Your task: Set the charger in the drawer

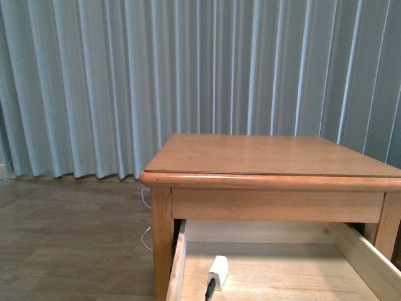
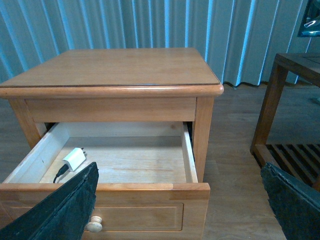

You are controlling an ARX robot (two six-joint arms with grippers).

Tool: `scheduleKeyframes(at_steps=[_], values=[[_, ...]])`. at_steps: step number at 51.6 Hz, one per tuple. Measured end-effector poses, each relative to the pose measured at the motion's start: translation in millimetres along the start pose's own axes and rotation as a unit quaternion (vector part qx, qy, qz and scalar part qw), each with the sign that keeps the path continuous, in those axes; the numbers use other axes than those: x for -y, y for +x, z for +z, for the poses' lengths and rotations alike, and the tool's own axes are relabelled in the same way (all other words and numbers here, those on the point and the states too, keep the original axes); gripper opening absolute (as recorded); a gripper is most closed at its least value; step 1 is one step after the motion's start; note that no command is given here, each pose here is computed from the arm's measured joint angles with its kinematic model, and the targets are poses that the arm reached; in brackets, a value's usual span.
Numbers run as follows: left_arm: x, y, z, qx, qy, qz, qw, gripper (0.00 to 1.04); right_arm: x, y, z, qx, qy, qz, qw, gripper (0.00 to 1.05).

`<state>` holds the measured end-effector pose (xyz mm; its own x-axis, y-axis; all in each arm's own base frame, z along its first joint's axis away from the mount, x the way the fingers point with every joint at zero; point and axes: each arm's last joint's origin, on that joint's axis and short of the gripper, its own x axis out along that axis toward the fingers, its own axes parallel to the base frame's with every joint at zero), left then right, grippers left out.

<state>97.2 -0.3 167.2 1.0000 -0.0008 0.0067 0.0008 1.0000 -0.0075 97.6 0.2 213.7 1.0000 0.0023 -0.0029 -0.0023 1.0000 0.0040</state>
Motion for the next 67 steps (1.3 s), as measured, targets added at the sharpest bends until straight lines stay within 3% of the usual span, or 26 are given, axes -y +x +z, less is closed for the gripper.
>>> scheduleKeyframes(at_steps=[13,20,27,32,37,52,67], values=[[0.0,0.0,0.0,0.0,0.0,0.0,1.0,0.05,0.0,0.0,0.0,0.0,0.0,0.0,1.0,0.97],[0.0,0.0,0.0,0.0,0.0,0.0,1.0,0.34,0.1,0.1,-0.2,-0.001,0.0,-0.002,1.0,0.97],[0.0,0.0,0.0,0.0,0.0,0.0,1.0,0.57,-0.2,4.7,-5.1,-0.104,0.002,-0.048,0.993,0.97],[0.0,0.0,0.0,0.0,0.0,0.0,1.0,0.75,-3.3,14.2,-16.6,-0.191,0.003,-0.016,0.981,0.97],[0.0,0.0,0.0,0.0,0.0,0.0,1.0,1.0,-10.3,33.0,-22.8,-0.251,0.002,0.027,0.968,0.97],[0.0,0.0,0.0,0.0,0.001,0.0,1.0,0.99,-34.9,96.3,-23.4,-0.289,0.01,0.06,0.955,0.97],[0.0,0.0,0.0,0.0,0.001,0.0,1.0,0.99,-55.8,135.5,-60.0,-0.364,0.029,0.063,0.929,0.97]])
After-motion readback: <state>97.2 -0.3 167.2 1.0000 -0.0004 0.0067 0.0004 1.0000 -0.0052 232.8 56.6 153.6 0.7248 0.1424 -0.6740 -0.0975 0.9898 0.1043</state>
